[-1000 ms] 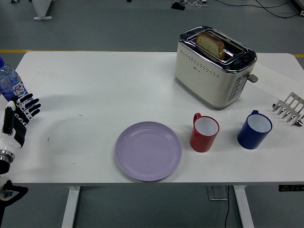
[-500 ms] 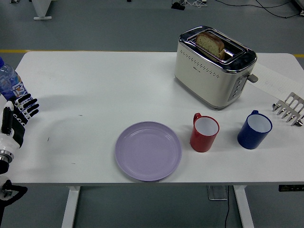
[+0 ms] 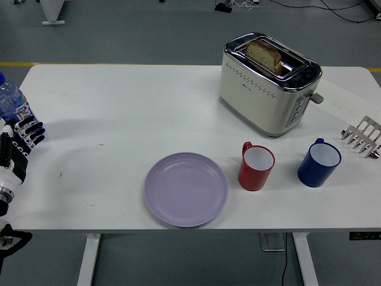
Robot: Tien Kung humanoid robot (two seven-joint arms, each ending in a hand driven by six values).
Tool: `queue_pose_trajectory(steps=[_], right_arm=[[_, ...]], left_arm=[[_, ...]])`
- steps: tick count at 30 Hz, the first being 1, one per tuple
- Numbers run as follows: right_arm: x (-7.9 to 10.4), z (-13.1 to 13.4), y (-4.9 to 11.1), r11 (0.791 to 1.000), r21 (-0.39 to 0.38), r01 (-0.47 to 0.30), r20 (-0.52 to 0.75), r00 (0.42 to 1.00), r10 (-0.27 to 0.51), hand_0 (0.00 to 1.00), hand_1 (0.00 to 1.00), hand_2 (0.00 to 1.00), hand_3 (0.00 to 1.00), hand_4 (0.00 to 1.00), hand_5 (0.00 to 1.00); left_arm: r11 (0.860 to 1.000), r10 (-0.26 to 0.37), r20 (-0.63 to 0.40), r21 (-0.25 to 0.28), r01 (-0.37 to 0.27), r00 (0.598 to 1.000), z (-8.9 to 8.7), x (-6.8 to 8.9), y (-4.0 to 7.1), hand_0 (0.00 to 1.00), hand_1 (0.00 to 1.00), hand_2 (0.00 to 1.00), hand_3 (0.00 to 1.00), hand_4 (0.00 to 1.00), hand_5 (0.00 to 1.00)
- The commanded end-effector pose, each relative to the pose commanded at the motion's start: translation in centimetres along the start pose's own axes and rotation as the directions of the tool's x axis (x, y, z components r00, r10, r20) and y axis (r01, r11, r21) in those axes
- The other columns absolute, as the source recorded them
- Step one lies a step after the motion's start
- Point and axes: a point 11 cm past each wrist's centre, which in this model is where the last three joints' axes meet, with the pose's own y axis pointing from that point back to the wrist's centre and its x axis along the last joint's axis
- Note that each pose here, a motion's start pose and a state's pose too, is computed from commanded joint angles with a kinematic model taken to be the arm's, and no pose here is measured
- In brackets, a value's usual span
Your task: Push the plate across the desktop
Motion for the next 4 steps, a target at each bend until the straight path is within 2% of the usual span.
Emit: queue_pose_trajectory(steps=[4], right_arm=[[-0.01,0.01,0.0,1.0,-0.001,0.0,-0.001,1.0,0.0,0.551,0.451,0.566,0.58,0.299,0.468]], left_arm=[[1.0,0.002,-0.001,-0.003,-0.002,1.0,0.08,0.06,-0.01,0.769,0.716,0.682,0.697,0.526,0.998]])
